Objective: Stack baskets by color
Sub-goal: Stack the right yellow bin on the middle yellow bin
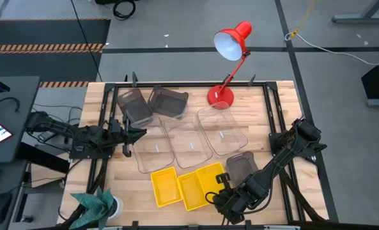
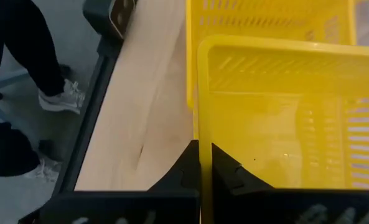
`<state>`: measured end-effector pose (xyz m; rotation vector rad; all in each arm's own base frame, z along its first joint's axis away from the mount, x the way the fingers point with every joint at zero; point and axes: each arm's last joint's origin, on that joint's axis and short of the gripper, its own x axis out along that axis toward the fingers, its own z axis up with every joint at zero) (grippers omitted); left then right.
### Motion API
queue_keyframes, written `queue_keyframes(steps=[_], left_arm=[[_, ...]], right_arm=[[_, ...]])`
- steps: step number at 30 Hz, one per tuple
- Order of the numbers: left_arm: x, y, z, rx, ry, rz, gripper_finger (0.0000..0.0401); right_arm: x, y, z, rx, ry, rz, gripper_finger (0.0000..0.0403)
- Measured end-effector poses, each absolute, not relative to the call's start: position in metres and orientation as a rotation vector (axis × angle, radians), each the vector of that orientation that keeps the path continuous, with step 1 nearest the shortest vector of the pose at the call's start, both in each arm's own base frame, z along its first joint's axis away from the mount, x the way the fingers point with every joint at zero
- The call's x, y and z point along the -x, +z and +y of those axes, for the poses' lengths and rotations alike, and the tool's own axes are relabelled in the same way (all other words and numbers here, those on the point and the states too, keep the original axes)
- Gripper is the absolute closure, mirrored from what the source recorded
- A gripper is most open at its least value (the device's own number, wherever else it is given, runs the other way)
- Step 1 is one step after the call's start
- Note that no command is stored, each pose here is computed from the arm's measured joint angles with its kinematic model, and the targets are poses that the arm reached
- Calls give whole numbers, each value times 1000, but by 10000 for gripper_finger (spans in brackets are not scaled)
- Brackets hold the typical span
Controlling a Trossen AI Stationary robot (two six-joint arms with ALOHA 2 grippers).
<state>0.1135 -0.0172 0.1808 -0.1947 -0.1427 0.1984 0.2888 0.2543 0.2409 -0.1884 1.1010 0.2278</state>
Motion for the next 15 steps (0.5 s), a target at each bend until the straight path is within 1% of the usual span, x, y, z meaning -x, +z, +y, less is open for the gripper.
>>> queue_keyframes(steps=[7, 15], left_arm=[[-114, 181, -17, 194, 198, -142, 375], [-114, 181, -17, 194, 198, -143, 365]], right_arm=[[-300, 247, 262, 206, 290, 940, 396], [-313, 233, 266, 152, 331, 735, 395]])
